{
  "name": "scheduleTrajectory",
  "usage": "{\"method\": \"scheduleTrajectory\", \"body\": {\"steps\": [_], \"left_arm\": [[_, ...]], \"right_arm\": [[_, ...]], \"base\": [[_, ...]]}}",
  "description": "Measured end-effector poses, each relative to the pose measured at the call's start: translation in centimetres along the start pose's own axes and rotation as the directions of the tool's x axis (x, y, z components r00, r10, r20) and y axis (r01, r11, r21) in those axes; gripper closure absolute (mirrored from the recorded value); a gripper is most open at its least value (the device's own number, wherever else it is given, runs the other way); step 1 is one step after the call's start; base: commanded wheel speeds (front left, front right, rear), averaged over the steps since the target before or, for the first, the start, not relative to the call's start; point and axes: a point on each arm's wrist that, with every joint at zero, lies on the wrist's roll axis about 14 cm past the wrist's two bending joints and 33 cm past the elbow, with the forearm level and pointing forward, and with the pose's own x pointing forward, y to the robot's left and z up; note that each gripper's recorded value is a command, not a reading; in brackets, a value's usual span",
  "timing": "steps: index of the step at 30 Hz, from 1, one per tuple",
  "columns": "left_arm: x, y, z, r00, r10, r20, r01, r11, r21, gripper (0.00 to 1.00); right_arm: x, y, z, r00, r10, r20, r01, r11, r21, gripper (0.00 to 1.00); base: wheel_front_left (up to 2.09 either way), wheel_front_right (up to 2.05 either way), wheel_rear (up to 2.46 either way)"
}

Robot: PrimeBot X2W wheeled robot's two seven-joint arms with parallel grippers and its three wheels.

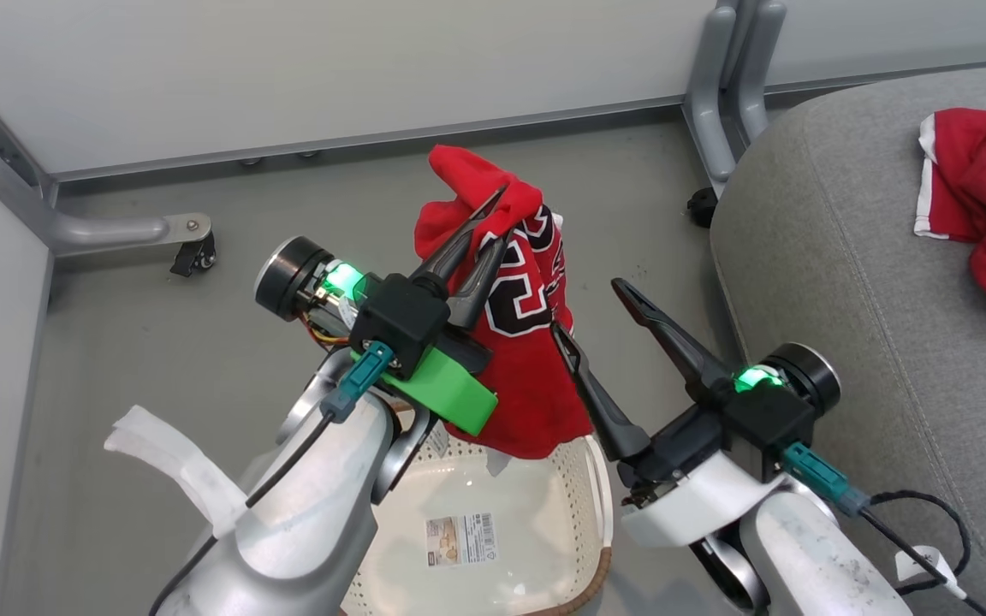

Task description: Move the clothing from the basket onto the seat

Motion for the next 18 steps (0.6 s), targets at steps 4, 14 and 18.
{"method": "scheduleTrajectory", "body": {"steps": [4,14,18], "left_arm": [[0.2,-0.1,0.0,1.000,-0.008,0.005,0.008,1.000,-0.002,1.00],[0.4,-0.6,-0.2,1.000,-0.027,0.013,0.028,0.999,-0.018,1.00],[0.4,-0.8,-0.4,0.999,-0.032,0.010,0.032,0.999,-0.024,1.00]], "right_arm": [[0.8,0.9,-1.7,0.998,0.042,-0.044,-0.042,0.999,0.002,0.00],[1.8,1.8,-6.4,0.982,0.090,-0.166,-0.084,0.996,0.041,0.00],[2.1,2.1,-7.2,0.978,0.099,-0.182,-0.088,0.994,0.070,0.00]], "base": [[0.00,0.00,0.00],[0.00,0.00,0.00],[0.00,0.00,0.00]]}}
